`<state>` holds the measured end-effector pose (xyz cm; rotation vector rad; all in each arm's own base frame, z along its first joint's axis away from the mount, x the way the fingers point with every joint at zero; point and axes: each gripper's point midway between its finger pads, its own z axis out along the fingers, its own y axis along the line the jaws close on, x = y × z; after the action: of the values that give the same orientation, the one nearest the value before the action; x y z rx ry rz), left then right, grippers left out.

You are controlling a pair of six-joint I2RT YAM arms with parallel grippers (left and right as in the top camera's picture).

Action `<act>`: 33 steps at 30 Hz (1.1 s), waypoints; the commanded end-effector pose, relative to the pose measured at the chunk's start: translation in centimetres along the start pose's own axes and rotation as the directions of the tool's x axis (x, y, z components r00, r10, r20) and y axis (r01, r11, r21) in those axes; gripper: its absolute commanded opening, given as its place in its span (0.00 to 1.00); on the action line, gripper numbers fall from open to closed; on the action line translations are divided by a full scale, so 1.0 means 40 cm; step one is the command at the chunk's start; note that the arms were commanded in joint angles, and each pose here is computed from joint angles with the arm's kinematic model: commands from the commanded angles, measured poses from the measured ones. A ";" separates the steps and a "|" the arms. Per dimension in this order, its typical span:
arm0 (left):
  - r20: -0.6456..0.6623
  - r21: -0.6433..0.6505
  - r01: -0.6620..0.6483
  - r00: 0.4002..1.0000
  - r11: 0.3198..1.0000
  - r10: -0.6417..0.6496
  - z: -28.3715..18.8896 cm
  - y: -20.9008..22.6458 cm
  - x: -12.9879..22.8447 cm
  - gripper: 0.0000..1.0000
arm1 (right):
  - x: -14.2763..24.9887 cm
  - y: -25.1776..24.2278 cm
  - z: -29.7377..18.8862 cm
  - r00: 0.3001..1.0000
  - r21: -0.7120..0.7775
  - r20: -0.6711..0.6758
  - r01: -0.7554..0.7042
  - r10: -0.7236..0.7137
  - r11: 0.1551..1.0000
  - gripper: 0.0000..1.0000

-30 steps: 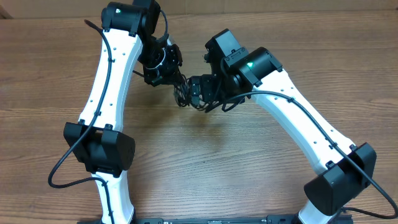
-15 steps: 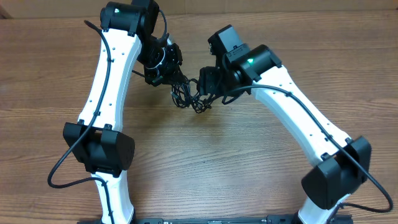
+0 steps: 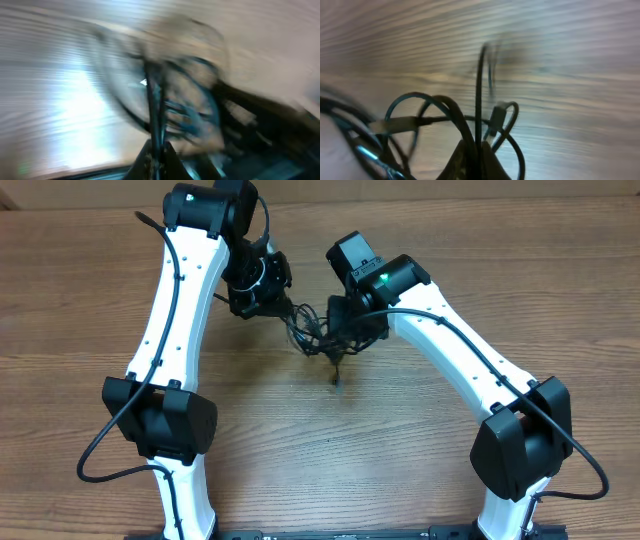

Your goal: Untangle cables

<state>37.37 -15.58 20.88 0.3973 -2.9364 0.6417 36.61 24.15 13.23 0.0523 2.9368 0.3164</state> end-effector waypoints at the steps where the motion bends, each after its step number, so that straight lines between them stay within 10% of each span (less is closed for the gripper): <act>1: 0.322 -0.337 0.256 0.936 0.906 -0.144 -0.080 0.182 -0.094 0.04 | -0.030 -0.115 -0.009 0.990 0.216 0.102 -0.115 0.095 0.970 0.03; 21: 0.366 -0.525 0.362 0.913 0.770 -0.180 -0.068 0.331 -0.102 0.07 | -0.028 -0.169 -0.019 0.983 0.280 0.107 -0.174 0.150 0.944 0.04; 22: 0.373 -0.525 0.374 0.908 0.765 -0.188 -0.072 0.340 -0.104 0.08 | -0.031 -0.188 -0.024 0.979 0.309 0.125 -0.192 0.161 0.931 0.07; 24: 0.353 -0.502 0.375 0.911 0.779 -0.211 -0.068 0.342 -0.103 0.20 | -0.033 -0.197 -0.026 0.977 0.314 0.127 -0.203 0.171 0.927 0.46; 33: 0.129 -0.318 0.135 0.987 0.938 -0.099 -0.004 0.232 -0.075 0.27 | -0.001 -0.024 0.000 0.998 -0.047 -0.049 0.029 -0.031 0.998 0.68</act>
<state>38.15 -3.51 16.29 0.7706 -3.0074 -0.1389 38.05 19.95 12.94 0.2262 2.9094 0.1397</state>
